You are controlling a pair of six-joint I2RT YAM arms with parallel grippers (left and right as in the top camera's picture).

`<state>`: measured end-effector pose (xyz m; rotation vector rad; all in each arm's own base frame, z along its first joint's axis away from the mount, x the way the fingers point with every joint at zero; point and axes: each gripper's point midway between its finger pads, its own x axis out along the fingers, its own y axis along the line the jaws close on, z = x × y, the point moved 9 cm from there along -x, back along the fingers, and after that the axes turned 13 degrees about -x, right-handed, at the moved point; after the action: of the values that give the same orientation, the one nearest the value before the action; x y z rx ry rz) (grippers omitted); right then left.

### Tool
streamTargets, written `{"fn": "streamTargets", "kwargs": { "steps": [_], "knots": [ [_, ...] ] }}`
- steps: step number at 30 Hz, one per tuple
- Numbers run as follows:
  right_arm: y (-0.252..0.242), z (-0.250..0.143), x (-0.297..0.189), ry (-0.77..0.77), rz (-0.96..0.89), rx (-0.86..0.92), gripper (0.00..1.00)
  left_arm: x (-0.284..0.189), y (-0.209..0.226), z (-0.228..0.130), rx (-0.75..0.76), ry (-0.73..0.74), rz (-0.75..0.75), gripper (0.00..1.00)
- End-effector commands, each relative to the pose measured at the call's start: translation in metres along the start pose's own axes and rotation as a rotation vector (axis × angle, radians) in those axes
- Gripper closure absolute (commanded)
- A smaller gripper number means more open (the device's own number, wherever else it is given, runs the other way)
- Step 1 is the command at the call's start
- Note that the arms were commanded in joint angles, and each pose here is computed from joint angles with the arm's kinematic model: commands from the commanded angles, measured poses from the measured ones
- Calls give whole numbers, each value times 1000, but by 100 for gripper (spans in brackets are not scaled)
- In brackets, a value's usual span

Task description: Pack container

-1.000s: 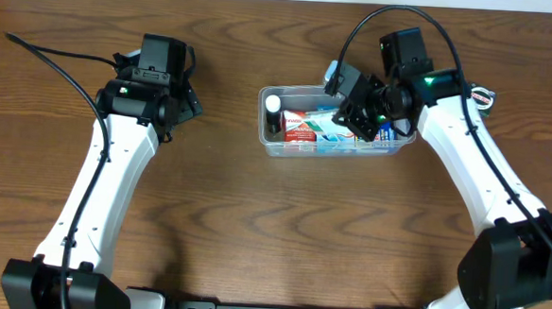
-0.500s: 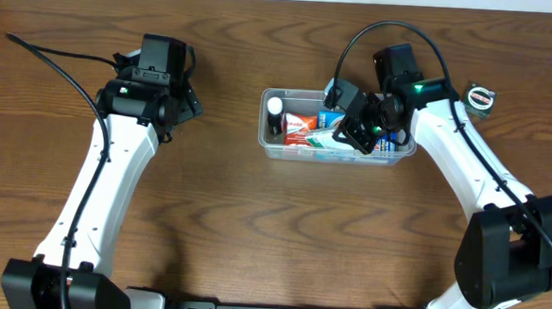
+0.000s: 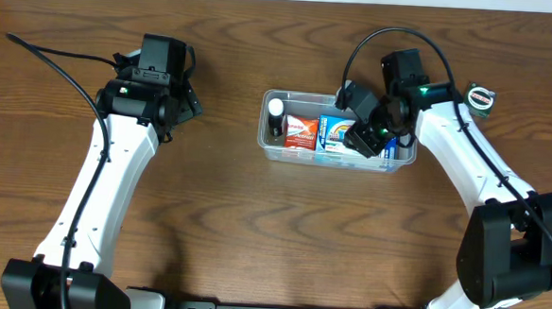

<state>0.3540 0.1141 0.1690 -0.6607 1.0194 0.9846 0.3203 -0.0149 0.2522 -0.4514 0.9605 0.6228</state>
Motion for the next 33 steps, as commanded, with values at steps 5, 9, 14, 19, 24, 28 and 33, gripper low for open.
{"fn": "streamTargets", "kwargs": {
  "steps": [5,9,14,19,24,28,33],
  "knots": [
    [-2,-4,3,13,3,50,50,4,1,0,8,-2,23,2],
    [4,-1,0,-19,51,75,62,4,1,0,8,-2,23,2],
    [11,6,-18,-67,88,74,85,4,1,0,8,-2,23,2],
    [20,2,-26,-22,135,87,99,4,1,0,8,-2,23,2],
    [22,0,-26,-13,153,94,99,4,1,0,8,-2,23,2],
    [25,-3,-26,5,172,88,99,4,1,0,8,-2,23,2],
    [25,-3,-26,5,172,70,99,4,1,0,8,-2,23,2]
  ]
}}
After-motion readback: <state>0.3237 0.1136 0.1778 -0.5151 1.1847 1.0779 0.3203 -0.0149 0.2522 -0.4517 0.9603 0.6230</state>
